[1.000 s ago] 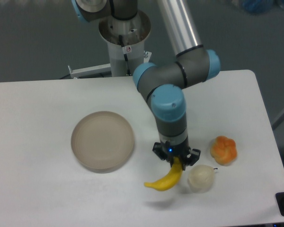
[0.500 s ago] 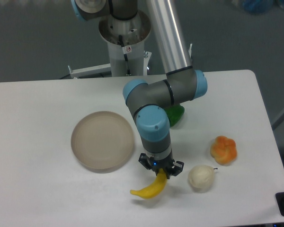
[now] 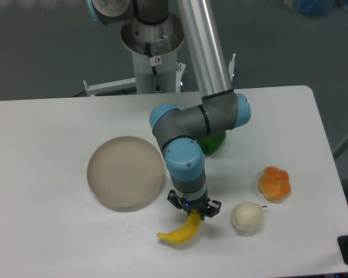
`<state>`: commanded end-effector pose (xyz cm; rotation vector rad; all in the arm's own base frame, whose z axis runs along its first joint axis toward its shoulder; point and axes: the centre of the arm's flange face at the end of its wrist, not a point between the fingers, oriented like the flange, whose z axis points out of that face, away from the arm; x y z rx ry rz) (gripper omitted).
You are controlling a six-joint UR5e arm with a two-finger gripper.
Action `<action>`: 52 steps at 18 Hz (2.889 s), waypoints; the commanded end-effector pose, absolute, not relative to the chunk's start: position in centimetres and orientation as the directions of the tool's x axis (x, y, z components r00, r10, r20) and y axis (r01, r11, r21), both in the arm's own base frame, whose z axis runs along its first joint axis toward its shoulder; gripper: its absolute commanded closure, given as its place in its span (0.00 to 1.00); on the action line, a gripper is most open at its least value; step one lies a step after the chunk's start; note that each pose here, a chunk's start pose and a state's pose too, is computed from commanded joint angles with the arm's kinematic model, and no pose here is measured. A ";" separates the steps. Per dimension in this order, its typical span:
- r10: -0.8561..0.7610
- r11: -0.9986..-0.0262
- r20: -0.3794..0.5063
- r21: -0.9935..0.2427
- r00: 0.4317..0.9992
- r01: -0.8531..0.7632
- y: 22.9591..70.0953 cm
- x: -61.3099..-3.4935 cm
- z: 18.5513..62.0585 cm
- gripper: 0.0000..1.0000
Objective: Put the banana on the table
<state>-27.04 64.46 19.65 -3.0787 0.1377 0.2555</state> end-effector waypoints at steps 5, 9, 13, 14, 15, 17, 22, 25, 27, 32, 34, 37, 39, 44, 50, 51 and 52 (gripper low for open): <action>-0.085 -0.995 -0.163 -0.037 0.983 -0.093 64.5 -27.0 19.2 0.60; -0.088 -0.995 -0.159 -0.028 0.983 -0.094 64.4 -27.0 18.7 0.59; -0.086 -0.995 -0.159 -0.030 0.983 -0.092 64.4 -27.1 18.7 0.59; -0.086 -0.995 -0.159 -0.030 0.983 -0.092 64.4 -27.1 18.7 0.59; -0.088 -0.995 -0.158 -0.027 0.984 -0.094 64.4 -27.0 18.6 0.59; -0.085 -0.996 -0.160 -0.028 0.984 -0.091 64.4 -27.1 18.7 0.59; -0.085 -0.996 -0.160 -0.028 0.984 -0.091 64.4 -27.2 18.6 0.53; -0.083 -0.996 -0.162 -0.031 0.983 -0.089 64.4 -27.4 18.8 0.29; -0.078 -0.995 -0.172 -0.043 0.982 -0.086 64.6 -27.7 19.7 0.00; -0.039 -0.993 -0.216 -0.104 0.976 -0.062 64.5 -30.0 24.2 0.00; -0.019 -0.990 -0.240 -0.134 0.971 -0.053 64.7 -31.4 26.2 0.00; -0.004 -0.984 -0.274 -0.169 0.962 -0.053 64.6 -34.1 28.8 0.00; -0.094 -0.981 -0.297 -0.134 0.950 -0.139 63.6 -36.4 28.8 0.00; -0.241 -0.956 -0.355 -0.074 0.903 -0.284 58.8 -44.7 31.2 0.00; -0.382 -0.908 -0.393 -0.009 0.837 -0.419 57.7 -47.3 32.8 0.00; -0.386 -0.906 -0.393 -0.007 0.835 -0.423 57.7 -47.3 32.8 0.00; -0.387 -0.906 -0.391 -0.007 0.835 -0.423 57.7 -47.3 32.8 0.00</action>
